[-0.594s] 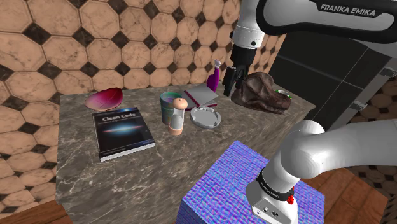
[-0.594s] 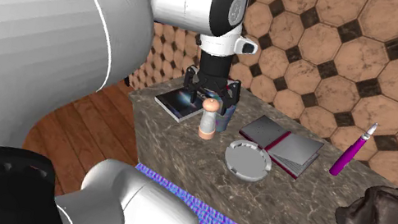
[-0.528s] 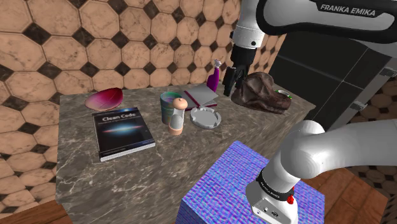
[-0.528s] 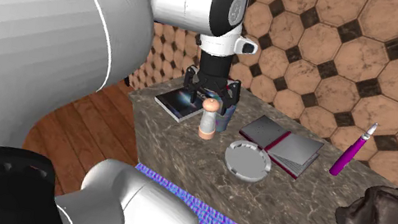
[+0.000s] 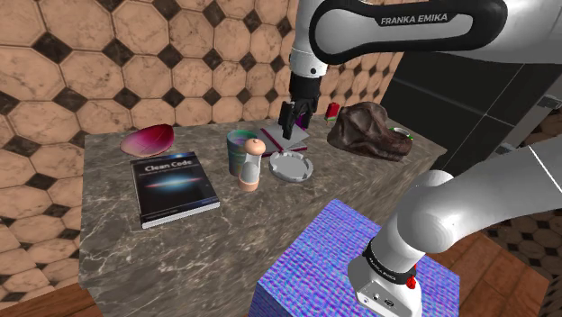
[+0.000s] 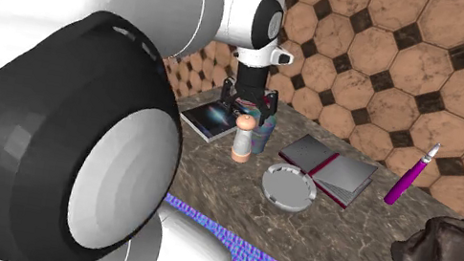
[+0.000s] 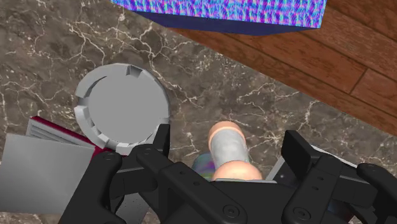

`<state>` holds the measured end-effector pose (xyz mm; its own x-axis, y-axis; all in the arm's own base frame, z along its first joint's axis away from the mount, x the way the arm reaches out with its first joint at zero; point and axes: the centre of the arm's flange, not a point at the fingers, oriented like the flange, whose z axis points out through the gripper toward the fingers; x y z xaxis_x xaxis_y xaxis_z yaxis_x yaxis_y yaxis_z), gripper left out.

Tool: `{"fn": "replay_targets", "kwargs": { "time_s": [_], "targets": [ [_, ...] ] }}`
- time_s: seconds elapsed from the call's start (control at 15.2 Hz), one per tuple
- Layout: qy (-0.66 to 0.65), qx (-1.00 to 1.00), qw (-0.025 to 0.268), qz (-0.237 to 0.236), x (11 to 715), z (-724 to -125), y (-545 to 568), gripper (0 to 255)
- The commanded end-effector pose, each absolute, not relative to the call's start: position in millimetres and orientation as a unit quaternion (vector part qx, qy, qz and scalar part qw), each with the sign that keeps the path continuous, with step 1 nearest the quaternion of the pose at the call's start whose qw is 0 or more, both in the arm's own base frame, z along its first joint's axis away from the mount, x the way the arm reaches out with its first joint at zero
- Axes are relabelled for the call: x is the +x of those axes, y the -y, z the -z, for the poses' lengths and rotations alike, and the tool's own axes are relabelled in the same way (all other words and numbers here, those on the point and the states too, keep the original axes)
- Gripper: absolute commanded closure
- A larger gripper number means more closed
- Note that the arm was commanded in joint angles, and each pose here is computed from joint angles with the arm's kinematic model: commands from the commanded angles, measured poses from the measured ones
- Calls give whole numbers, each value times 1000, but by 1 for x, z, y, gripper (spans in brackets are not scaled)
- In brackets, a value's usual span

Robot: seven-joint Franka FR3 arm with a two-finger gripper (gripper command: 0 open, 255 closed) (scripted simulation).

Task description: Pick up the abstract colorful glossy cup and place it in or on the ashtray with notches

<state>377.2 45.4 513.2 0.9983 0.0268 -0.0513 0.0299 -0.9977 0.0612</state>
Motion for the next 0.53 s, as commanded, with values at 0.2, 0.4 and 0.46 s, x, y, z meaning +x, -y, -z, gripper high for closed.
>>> {"fn": "replay_targets", "kwargs": {
  "time_s": [0.2, 0.4, 0.46],
  "targets": [
    [-19, 999, 39, 25, 433, -484, -66, 0],
    [-21, 998, 44, 25, 466, -466, -78, 0],
    [-22, 998, 46, 26, 478, -460, -82, 0]
  ]
}}
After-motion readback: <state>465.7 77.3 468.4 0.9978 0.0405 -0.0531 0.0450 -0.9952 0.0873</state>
